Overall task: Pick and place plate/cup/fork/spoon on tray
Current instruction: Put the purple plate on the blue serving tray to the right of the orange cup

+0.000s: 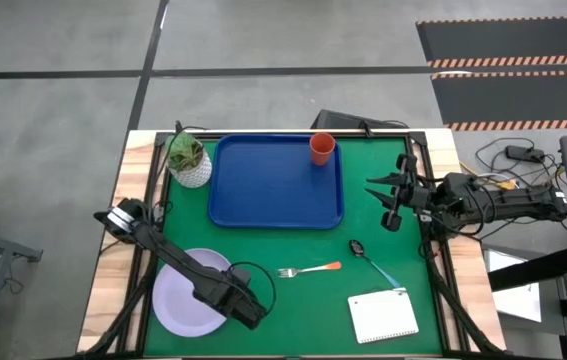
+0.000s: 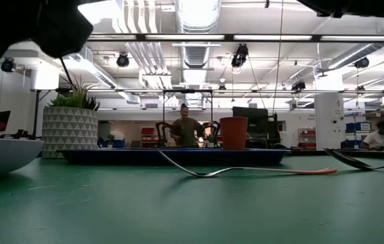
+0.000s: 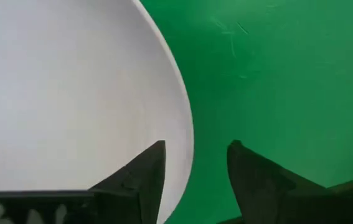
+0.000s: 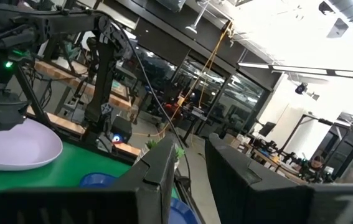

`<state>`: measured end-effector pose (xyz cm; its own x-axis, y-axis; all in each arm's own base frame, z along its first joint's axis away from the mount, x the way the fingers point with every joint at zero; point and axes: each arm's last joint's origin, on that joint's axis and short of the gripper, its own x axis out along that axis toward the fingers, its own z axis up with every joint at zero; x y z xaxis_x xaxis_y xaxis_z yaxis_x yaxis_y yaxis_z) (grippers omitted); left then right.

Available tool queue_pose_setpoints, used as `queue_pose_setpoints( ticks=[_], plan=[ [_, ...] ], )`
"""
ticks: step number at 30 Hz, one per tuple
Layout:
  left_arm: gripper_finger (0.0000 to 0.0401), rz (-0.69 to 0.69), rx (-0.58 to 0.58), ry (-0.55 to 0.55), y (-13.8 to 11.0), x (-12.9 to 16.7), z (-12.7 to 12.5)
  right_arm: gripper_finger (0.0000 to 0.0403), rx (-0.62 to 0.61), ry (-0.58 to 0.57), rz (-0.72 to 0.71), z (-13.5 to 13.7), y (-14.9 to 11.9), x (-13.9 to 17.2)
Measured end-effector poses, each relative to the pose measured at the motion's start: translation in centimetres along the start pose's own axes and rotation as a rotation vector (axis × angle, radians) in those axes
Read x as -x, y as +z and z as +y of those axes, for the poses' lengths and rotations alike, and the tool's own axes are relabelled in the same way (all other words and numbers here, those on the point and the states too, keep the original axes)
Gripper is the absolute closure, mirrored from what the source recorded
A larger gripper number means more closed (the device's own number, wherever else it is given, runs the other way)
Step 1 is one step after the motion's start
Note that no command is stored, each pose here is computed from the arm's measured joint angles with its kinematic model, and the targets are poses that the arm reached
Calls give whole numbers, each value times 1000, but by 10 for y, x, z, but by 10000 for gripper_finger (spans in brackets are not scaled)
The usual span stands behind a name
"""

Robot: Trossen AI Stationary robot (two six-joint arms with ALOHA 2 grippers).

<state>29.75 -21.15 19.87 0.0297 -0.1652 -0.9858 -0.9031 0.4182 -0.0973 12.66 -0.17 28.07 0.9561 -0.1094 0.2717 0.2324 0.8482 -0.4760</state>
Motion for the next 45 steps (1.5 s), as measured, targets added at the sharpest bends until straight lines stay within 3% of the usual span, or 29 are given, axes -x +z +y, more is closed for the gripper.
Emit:
queue_pose_setpoints(
  ticks=[13, 18, 24, 28, 35, 40, 45],
  plan=[
    [255, -1, 8, 46, 5, -24, 14, 323, 26, 2, 19, 1, -2, 0],
    [298, -3, 11, 59, 6, -27, 17, 323, 24, 4, 23, 1, -2, 0],
    [384, 17, -13, 49, 5, -23, 14, 323, 18, 8, 30, 1, -3, -1],
    [390, 75, -35, 52, 4, -20, 13, 323, 11, 10, 37, 2, -3, -1],
    [398, 191, -127, -24, -4, 6, 11, 323, -30, 15, 46, 2, -4, -1],
    [399, 169, -220, -127, -12, 38, 7, 323, -63, 22, 60, 3, -6, -1],
    [400, 117, -223, -101, -14, 59, 10, 323, -100, 40, 93, 5, -9, -1]
  ],
)
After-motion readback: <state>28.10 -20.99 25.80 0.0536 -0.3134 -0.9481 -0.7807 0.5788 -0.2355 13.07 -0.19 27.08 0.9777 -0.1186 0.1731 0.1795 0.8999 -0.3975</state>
